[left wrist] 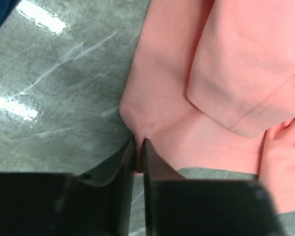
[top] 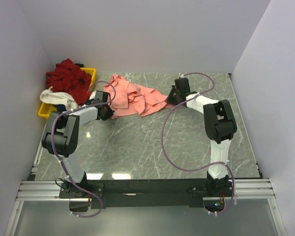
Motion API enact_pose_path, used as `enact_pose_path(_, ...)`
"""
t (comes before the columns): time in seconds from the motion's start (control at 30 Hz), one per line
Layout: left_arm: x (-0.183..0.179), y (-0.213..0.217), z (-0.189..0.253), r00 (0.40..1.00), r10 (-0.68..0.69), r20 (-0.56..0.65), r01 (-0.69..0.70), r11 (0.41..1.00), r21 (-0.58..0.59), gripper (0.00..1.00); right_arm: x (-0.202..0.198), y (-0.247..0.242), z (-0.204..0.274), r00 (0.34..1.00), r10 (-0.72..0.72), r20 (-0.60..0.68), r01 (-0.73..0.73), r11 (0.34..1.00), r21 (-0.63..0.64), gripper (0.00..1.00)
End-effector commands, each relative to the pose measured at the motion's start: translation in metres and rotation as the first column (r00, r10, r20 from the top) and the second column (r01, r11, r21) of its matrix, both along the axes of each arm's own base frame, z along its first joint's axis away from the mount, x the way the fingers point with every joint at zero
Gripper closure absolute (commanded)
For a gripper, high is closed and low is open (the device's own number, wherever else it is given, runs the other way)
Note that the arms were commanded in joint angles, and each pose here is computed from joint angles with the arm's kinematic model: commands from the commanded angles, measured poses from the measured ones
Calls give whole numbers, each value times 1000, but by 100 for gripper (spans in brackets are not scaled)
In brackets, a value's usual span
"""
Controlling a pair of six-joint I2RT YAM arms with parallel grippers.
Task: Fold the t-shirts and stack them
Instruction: Flatten the tshirt out
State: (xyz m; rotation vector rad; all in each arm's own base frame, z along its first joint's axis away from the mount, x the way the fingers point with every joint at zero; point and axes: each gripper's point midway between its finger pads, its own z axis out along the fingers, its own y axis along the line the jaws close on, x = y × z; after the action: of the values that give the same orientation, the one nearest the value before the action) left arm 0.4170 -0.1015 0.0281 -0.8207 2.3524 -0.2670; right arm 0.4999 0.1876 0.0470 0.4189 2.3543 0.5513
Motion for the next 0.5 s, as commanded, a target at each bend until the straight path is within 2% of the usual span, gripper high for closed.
enact_pose_path(0.0,15,-2,20,998,-18,52,18,1000,7,94,18,-18,29,997,-51,54,50,998,29,89)
enact_pose_path(0.03,15,-1,24,998,-18,55,17,1000,12,99,16,-22,31,997,-54,47,52,998,38,92)
enact_pose_path(0.07,15,0,28,998,-19,62,18,1000,14,99,16,-27,35,997,-63,47,62,997,39,99)
enact_pose_path(0.1,15,0,38,996,-21,82,20,1000,12,99,16,-34,49,995,-74,65,71,997,44,100)
enact_pose_path(0.3,-3,14,90,988,2,155,-8,999,43,99,4,-89,105,978,-164,125,164,986,14,100)
enact_pose_path(0.47,-33,30,120,980,10,197,-27,996,79,99,-10,-121,135,966,-212,149,216,976,-13,100)
